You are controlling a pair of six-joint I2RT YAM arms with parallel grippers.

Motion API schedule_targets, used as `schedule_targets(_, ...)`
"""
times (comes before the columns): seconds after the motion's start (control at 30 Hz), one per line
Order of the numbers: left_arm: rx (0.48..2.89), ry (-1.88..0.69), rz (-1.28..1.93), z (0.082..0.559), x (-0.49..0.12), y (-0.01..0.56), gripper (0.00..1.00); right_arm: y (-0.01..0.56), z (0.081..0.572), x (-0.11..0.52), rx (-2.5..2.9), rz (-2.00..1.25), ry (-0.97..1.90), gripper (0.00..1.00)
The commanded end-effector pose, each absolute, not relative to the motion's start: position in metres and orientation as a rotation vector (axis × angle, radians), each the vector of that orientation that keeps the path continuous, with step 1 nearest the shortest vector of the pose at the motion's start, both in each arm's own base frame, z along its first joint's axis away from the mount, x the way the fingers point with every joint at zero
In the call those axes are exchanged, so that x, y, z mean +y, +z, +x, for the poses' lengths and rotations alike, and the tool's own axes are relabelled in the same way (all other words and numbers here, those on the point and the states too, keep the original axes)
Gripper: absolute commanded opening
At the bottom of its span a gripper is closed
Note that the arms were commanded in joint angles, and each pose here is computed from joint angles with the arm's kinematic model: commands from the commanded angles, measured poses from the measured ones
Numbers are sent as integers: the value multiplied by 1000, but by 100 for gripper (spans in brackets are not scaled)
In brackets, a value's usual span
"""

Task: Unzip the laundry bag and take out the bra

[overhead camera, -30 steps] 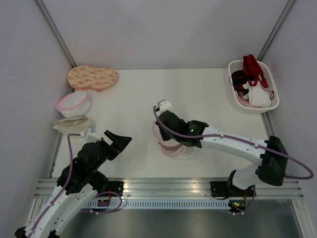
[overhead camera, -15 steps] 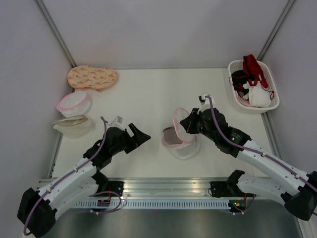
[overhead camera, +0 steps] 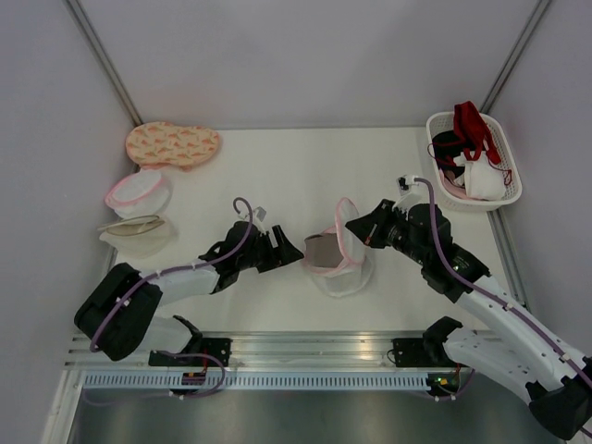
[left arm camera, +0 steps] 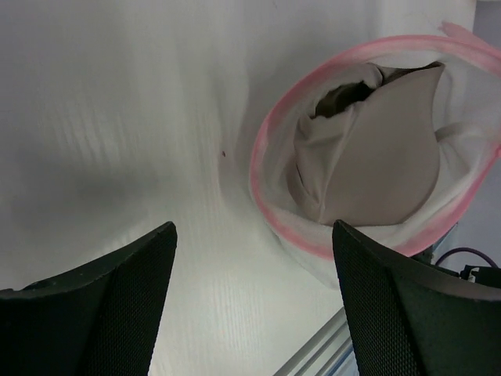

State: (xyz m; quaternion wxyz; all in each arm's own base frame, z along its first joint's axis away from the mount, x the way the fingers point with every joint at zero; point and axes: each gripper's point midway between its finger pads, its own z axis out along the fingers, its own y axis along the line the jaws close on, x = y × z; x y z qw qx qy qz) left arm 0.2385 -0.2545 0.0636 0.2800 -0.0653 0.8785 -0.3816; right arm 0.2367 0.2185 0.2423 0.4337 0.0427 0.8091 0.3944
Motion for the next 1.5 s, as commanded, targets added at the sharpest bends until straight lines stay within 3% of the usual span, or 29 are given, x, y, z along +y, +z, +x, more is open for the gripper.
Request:
schedule_targets(0.0,2236,-1063,-79,259,-270,78,84,259,231,225,1964,71,1097,0)
schedule_targets(0.17,2256,-1067,-125,272,-280,74,84,260,231,222,1961,68,1097,1)
schedule_targets(0.27,2342,-1008,-138,276,-281,60,77,263,232,221,1952,69,1096,1)
schedule_targets(0.4,2430,-939,-151,282,-283,42,56,262,233,219,1955,68,1089,1)
schedule_targets(0.8,2513,-909,-171,273,-281,25,15,258,239,211,1963,77,1066,0)
schedule_targets(1.17,2475,-1141,-149,272,-312,36,25,254,241,211,1976,66,1073,0)
schedule_targets(1.47,2500,-1072,-198,269,-300,34,26,251,243,208,1984,70,1062,0)
